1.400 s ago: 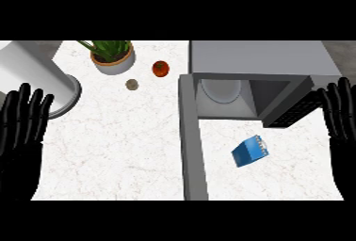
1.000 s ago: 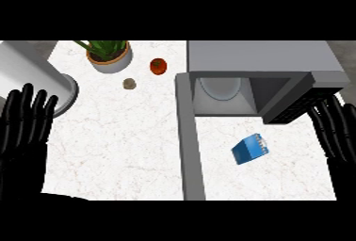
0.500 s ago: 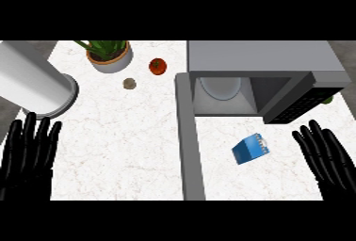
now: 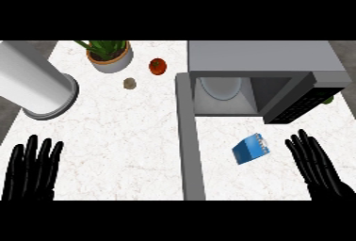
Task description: Pick up the milk, place it into the microwave and close the microwave
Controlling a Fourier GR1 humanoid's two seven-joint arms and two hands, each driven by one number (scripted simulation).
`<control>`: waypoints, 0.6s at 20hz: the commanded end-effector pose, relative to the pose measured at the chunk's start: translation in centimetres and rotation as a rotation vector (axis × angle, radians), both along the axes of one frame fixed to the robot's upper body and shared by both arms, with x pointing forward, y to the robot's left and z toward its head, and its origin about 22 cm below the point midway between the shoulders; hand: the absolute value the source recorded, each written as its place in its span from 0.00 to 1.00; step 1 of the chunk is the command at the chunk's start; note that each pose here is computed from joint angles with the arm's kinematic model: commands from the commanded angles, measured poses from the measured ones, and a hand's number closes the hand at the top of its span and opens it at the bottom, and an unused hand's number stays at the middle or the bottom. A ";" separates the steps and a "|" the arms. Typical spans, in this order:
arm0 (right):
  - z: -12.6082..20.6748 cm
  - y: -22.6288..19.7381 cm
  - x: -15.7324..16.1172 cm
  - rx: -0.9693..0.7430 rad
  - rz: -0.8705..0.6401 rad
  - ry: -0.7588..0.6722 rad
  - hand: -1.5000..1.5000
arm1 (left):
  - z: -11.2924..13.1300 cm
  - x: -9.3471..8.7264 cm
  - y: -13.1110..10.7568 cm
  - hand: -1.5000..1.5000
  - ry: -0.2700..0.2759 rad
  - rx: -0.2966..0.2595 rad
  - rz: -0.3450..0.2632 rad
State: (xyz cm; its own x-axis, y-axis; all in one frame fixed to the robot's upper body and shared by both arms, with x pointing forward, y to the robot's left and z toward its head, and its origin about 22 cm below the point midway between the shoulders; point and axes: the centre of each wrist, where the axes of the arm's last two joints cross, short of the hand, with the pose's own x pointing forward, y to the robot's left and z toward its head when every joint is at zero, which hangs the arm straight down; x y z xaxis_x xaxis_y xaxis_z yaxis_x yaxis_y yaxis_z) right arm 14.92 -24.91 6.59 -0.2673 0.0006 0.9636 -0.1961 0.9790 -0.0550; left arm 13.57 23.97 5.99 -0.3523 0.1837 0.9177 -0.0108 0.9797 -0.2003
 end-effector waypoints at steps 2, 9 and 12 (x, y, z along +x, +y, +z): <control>-3.9 -0.2 -0.4 0.030 0.005 0.035 0.00 | -1.5 -1.2 -0.7 0.00 0.007 0.000 0.000; -8.0 0.5 3.9 -0.006 -0.114 0.045 0.00 | 0.5 -2.8 -0.5 0.00 -0.017 -0.002 0.005; -9.7 -2.0 4.8 0.011 -0.174 0.051 0.00 | -1.0 -3.9 1.4 0.00 -0.001 0.000 0.004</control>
